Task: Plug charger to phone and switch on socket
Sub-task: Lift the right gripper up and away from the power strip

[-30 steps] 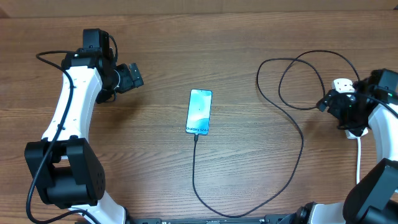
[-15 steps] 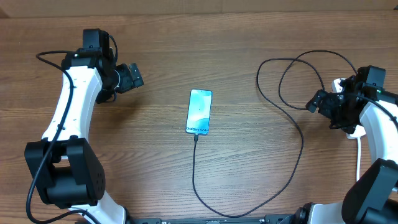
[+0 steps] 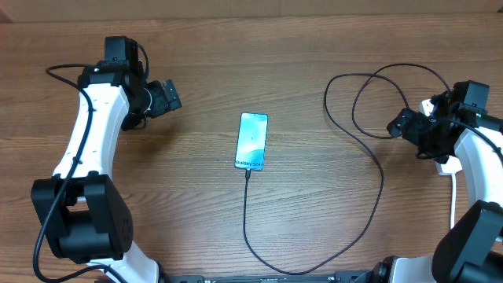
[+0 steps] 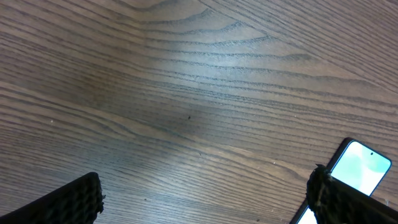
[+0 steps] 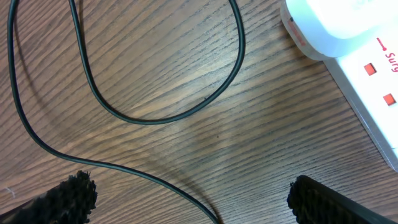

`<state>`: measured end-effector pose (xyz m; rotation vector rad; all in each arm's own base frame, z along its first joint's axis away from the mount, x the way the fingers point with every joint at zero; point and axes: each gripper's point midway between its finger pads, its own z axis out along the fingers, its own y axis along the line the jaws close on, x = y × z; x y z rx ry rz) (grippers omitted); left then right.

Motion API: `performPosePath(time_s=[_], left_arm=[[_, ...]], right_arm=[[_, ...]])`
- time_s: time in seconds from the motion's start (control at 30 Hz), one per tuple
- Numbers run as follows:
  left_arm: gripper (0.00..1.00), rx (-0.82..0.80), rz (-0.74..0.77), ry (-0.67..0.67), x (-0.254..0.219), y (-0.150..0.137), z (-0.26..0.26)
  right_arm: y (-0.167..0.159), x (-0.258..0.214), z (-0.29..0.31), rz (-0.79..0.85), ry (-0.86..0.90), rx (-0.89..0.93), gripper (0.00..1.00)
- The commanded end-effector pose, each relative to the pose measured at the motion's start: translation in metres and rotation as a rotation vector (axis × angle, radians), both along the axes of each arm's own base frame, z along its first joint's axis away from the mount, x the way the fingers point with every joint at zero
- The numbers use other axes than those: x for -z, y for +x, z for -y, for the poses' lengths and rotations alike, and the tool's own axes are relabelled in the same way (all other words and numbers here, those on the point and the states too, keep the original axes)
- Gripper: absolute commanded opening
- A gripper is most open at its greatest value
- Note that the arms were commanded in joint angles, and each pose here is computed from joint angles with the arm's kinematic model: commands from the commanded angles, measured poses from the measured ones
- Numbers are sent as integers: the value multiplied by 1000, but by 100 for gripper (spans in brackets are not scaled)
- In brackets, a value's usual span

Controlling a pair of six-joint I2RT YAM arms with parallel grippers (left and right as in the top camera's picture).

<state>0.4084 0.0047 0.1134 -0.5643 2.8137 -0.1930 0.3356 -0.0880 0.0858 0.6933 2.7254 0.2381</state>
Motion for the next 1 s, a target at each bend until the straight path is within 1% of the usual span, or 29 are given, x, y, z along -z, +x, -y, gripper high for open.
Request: performPosePath(time_s=[0.0,0.97], left_arm=[[100,22,10,21,-3,2,-1],[100,28,11,21,-3,2,2]], right_arm=[[-1,2,-2,-2,9,-2,100],[-1,2,-2,-1,9,-2,100]])
